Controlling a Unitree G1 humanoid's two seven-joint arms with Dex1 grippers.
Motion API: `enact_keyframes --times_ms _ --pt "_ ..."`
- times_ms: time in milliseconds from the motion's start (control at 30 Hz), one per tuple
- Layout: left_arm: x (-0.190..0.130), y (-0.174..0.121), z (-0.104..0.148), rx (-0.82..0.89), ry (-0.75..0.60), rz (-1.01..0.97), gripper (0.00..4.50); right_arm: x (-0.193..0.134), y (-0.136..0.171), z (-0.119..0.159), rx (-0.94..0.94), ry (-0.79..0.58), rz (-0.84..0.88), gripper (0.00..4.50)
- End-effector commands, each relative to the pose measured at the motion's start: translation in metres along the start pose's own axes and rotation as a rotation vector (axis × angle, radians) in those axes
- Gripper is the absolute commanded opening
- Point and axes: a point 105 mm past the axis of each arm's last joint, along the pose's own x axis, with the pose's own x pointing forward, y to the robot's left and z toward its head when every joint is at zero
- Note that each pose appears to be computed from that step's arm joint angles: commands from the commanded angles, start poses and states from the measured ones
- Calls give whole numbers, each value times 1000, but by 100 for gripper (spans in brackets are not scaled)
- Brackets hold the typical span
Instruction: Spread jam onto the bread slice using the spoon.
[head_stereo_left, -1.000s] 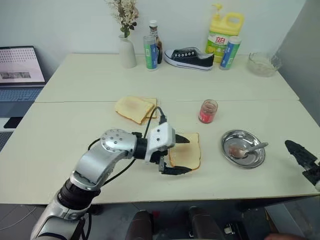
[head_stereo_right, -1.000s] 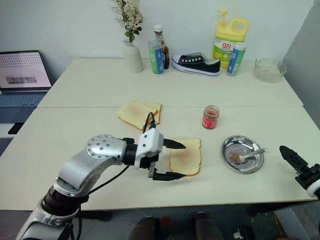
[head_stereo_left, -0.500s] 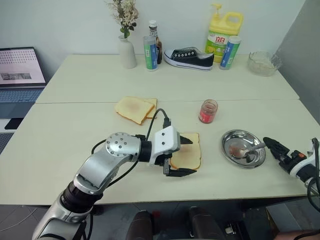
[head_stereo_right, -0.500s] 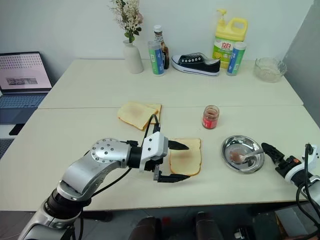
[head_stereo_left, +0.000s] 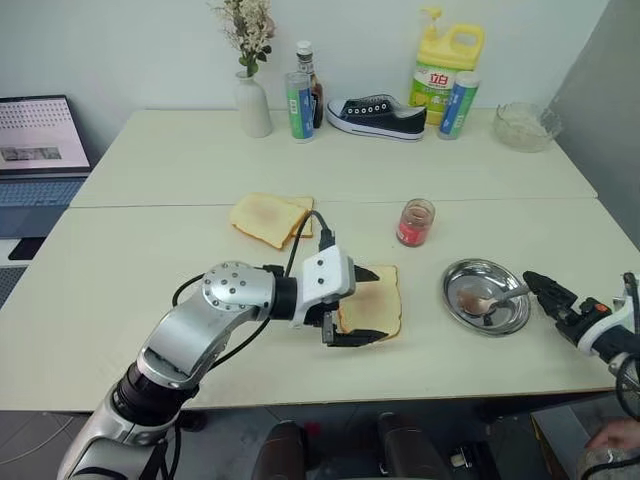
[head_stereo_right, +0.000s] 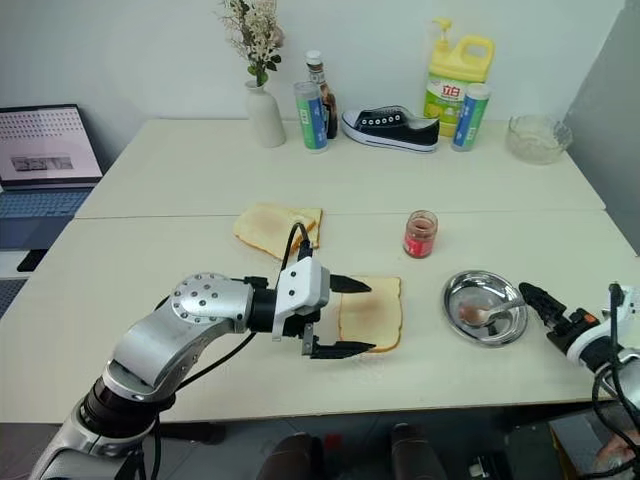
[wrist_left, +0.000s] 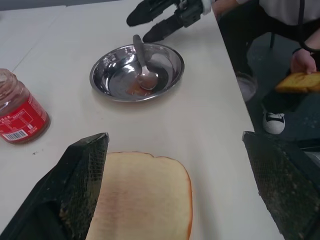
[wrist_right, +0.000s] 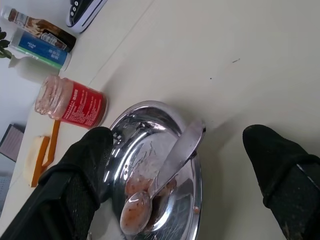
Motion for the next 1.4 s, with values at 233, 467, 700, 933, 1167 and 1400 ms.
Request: enact_keyframes --times_ms 233,467,700,933,1167,1400 --pt "-7 -2 7 15 -4 12 447 19 -1 19 4 -48 33 450" --pt "-9 -2 6 6 0 29 447 23 -1 16 10 -27 52 450" --pt "-9 -2 5 4 3 37 447 21 -3 12 33 -30 52 450" --pt "-11 0 3 6 11 39 450 20 -4 8 45 -31 53 253" --pt "-9 0 5 7 4 38 450 19 -3 9 48 -44 52 3" --pt "-8 -1 7 11 0 35 450 18 -2 9 21 -44 49 3"
